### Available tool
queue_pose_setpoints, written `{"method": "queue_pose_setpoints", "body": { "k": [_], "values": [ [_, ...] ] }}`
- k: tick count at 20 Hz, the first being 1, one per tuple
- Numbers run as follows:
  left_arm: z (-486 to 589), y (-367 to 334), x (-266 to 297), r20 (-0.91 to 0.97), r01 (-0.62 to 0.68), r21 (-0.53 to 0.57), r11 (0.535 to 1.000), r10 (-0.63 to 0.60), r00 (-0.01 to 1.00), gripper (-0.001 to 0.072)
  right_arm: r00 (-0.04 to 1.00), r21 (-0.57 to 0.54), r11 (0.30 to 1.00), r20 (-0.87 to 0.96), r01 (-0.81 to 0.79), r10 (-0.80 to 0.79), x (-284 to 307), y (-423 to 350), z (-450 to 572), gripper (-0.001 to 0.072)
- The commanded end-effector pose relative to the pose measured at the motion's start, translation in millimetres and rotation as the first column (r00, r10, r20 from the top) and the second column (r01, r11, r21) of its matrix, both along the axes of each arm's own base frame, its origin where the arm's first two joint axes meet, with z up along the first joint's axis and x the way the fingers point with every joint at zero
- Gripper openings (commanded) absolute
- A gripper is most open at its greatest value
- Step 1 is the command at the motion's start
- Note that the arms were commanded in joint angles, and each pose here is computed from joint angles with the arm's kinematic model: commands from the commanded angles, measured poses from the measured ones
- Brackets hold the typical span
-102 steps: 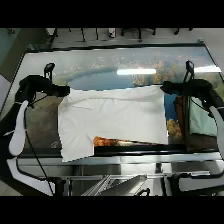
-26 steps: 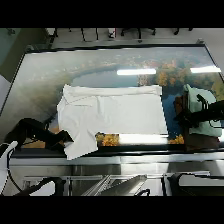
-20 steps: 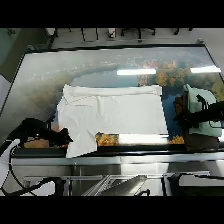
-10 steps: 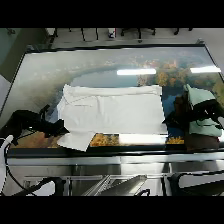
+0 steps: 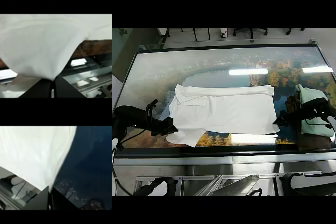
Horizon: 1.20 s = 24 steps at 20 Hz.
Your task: Fold the shirts.
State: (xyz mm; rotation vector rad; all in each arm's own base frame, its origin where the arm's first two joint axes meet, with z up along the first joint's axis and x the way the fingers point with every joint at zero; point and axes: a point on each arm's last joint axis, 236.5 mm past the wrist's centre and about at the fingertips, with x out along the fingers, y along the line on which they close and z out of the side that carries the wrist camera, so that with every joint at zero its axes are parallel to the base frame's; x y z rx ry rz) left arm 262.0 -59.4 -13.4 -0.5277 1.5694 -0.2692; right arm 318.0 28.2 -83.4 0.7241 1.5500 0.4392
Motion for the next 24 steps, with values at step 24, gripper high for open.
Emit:
{"method": "queue_pose_setpoints", "body": {
  "k": [24],
  "values": [
    [-30.3, -1.1, 206.9, 0.228, -0.002, 0.183, 0.983, -0.04, 0.973, 0.0014, 0.887, -0.339, 0.901, 0.451, 0.27, -0.096, 156.0, -33.7, 14.8, 0.0015]
  ]
}}
